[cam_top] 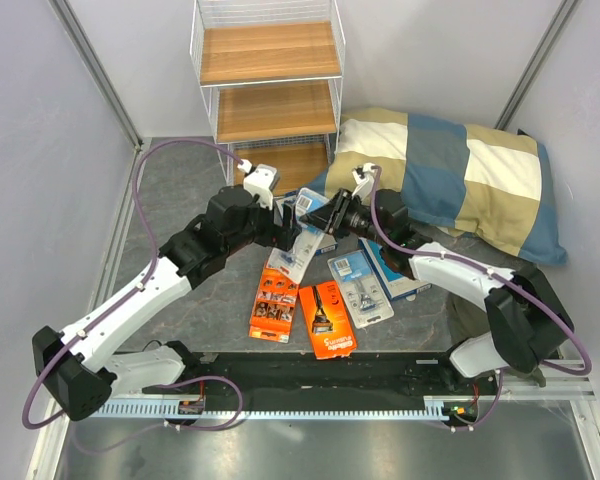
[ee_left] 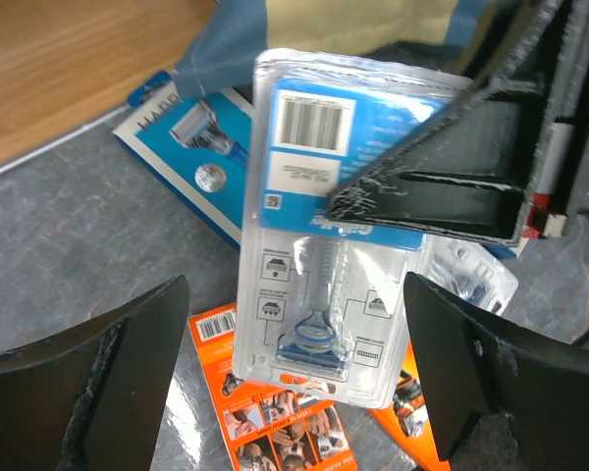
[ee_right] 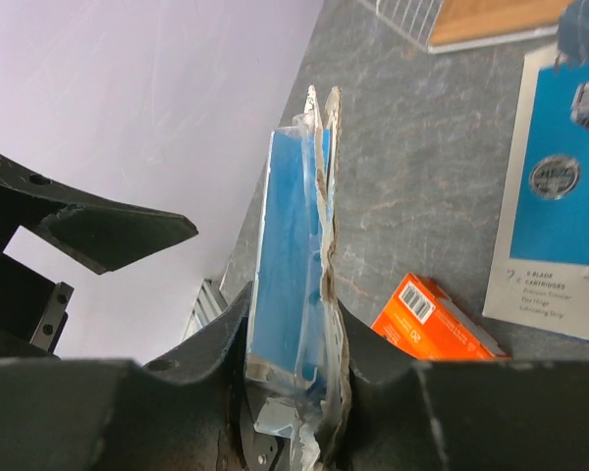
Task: Place and organize the shaving razors onto the shelf
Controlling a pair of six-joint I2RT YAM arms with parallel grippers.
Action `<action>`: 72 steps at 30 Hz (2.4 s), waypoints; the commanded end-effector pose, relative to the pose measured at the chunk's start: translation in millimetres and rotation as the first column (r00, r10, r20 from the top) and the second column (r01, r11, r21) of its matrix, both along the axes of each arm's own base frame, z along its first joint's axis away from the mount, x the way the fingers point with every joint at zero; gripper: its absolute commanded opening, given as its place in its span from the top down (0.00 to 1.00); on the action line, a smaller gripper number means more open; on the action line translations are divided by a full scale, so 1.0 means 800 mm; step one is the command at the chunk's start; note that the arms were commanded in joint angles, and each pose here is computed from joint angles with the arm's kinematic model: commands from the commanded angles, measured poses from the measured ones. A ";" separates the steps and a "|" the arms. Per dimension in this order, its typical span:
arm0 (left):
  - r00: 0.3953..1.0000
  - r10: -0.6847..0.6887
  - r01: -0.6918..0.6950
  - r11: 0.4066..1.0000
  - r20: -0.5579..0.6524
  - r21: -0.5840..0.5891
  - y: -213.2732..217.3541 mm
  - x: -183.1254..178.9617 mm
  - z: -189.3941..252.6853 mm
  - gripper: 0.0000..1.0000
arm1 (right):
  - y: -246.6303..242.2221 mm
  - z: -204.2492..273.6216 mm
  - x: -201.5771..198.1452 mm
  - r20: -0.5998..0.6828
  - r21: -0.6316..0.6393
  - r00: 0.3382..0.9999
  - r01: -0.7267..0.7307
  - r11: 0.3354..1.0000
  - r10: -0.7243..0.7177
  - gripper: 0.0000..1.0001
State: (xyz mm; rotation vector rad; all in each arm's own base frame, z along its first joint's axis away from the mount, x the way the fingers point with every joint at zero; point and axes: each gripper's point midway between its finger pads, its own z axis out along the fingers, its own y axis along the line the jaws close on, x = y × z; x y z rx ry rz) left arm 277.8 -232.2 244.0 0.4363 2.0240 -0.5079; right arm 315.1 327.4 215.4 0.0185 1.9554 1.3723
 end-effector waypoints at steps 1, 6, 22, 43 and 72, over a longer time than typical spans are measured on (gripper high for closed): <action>0.993 0.109 -0.106 0.993 0.042 -0.052 0.007 0.023 0.039 0.03 | -0.023 0.057 0.014 0.122 0.061 0.989 0.074 0.995 -0.081 0.86; 0.991 0.131 -0.130 0.985 0.004 -0.112 0.006 0.025 0.038 0.03 | -0.054 0.077 0.021 0.157 0.103 0.975 0.143 0.984 -0.158 0.89; 0.959 -0.279 0.232 0.679 0.048 -0.697 -0.028 -0.004 0.054 0.01 | -0.149 0.159 0.023 0.251 0.389 0.915 0.203 0.899 -0.315 1.00; 0.855 -0.490 0.412 0.439 0.171 -0.798 -0.072 -0.027 0.068 0.28 | -0.125 0.179 0.010 0.254 0.500 0.954 0.013 0.866 -0.161 1.00; 0.843 -0.523 0.418 0.488 0.126 -0.766 -0.098 -0.026 0.067 0.98 | -0.131 0.186 -0.004 0.357 0.374 0.916 0.040 0.927 -0.183 0.02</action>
